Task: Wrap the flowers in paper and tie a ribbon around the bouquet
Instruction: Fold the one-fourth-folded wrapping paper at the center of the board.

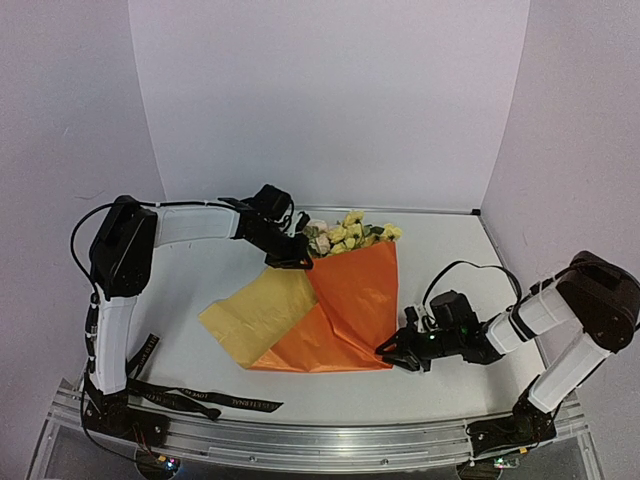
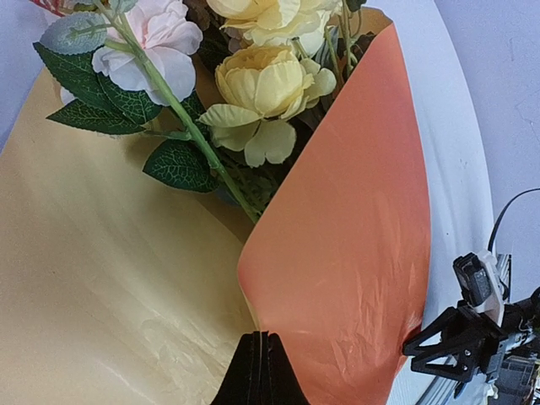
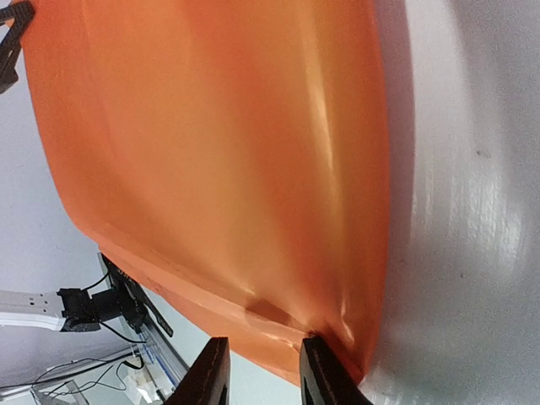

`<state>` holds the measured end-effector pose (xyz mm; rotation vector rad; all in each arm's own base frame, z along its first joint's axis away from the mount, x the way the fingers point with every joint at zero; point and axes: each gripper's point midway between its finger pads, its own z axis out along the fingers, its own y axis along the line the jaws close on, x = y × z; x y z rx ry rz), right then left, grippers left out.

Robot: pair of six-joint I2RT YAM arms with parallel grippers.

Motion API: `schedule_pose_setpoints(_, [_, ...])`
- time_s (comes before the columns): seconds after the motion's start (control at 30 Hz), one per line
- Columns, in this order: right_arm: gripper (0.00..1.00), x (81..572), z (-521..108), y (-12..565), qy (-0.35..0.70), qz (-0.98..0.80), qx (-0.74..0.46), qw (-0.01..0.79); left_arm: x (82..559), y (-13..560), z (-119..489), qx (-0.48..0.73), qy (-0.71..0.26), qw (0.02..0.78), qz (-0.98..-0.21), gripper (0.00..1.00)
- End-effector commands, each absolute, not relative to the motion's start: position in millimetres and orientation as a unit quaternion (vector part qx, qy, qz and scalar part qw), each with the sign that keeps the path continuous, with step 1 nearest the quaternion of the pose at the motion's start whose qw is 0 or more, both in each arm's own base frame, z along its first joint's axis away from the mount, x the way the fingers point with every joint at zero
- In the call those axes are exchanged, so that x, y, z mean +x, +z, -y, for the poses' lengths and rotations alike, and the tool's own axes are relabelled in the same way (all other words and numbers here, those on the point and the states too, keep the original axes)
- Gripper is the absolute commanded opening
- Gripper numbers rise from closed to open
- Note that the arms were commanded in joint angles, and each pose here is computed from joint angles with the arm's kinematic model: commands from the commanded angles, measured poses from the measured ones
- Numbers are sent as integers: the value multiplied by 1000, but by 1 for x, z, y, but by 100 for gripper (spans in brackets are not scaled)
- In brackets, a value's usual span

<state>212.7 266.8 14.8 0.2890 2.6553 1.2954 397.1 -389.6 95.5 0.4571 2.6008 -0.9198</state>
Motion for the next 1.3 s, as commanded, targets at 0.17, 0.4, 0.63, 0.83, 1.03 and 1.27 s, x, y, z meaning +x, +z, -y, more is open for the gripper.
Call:
schedule_pose_setpoints(0.17, [32,199,-249,4,415,-899,110,84,412,111,390,162,-320,203,-911,0])
schedule_pose_setpoints(0.4, [34,193,-243,4,415,-899,111,88,414,114,393,167,-321,208,-909,0])
schedule_pose_setpoints(0.63, [34,193,-243,-1,410,-901,116,79,415,130,395,175,-315,227,-905,12])
schedule_pose_setpoints(0.83, [34,195,-244,-1,409,-901,118,79,418,191,386,187,-301,297,-887,42])
schedule_pose_setpoints(1.03, [34,198,-247,-1,411,-900,121,76,369,220,422,249,-295,308,-870,41])
schedule_pose_setpoints(1.27, [34,199,-248,0,411,-900,124,76,294,161,472,288,-344,205,-870,23])
